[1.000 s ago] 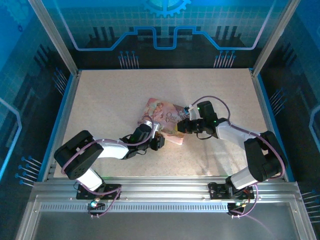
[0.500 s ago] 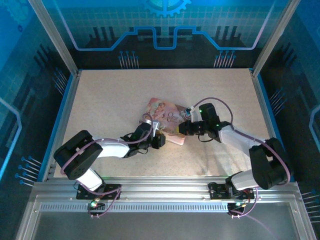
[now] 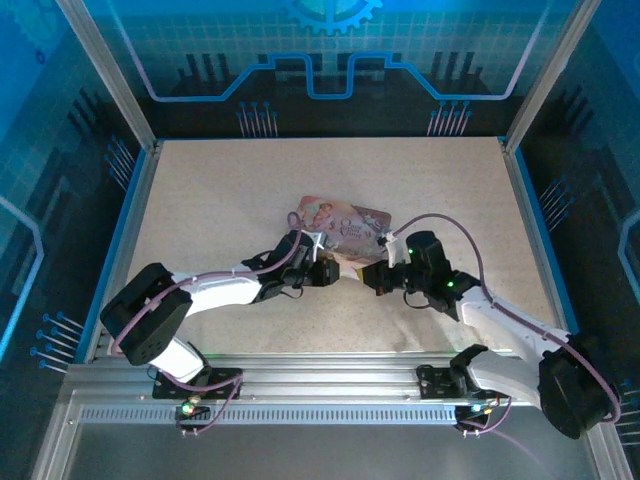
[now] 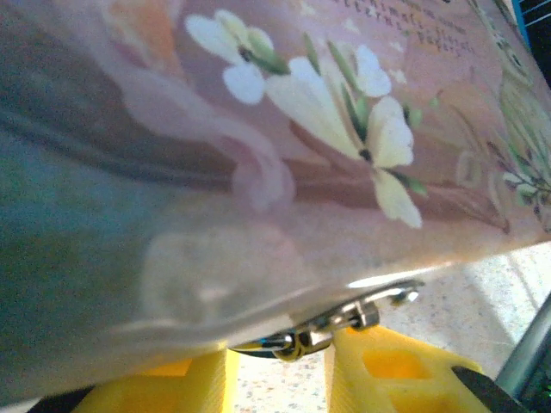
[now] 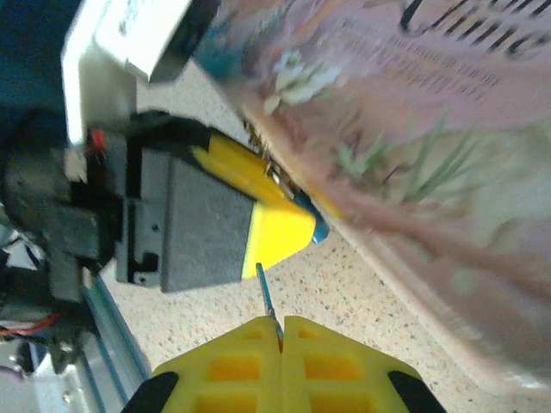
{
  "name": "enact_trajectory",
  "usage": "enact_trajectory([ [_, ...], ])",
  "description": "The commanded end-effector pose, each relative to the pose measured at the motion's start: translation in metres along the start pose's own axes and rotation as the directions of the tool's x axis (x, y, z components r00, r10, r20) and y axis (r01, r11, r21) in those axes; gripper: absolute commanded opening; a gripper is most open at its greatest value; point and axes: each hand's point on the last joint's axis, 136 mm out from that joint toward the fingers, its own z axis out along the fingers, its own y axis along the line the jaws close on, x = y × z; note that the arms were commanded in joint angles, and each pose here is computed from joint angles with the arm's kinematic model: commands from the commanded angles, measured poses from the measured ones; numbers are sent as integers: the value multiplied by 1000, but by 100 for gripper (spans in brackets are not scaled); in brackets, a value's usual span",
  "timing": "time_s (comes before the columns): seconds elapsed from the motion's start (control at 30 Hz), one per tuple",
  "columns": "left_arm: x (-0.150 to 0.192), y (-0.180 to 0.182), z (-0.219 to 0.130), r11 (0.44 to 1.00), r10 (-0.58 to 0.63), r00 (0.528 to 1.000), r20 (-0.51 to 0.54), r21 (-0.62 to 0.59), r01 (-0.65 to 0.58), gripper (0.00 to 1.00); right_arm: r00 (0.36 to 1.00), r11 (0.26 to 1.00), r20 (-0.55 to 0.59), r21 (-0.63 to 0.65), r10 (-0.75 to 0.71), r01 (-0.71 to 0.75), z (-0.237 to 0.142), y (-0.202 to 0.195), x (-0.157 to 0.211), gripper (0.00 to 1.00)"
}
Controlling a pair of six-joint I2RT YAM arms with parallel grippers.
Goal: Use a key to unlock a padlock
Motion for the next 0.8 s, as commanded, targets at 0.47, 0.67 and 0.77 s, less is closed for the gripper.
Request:
enact_trajectory([
  [0.47,-31,-45,-23,975,-175,984,-40,132,179,29,973,979,111,38,-204,201,14,-8,11,0],
  [0.67,-35,-48,-23,965,-210,977,-47,150,215,28,963,972,133,19,-234,233,17,-4,6,0],
  [0.77,-37,-50,-24,960,-221,974,-51,162,226,28,960,970,142,18,-241,241,20,-5,3,0],
])
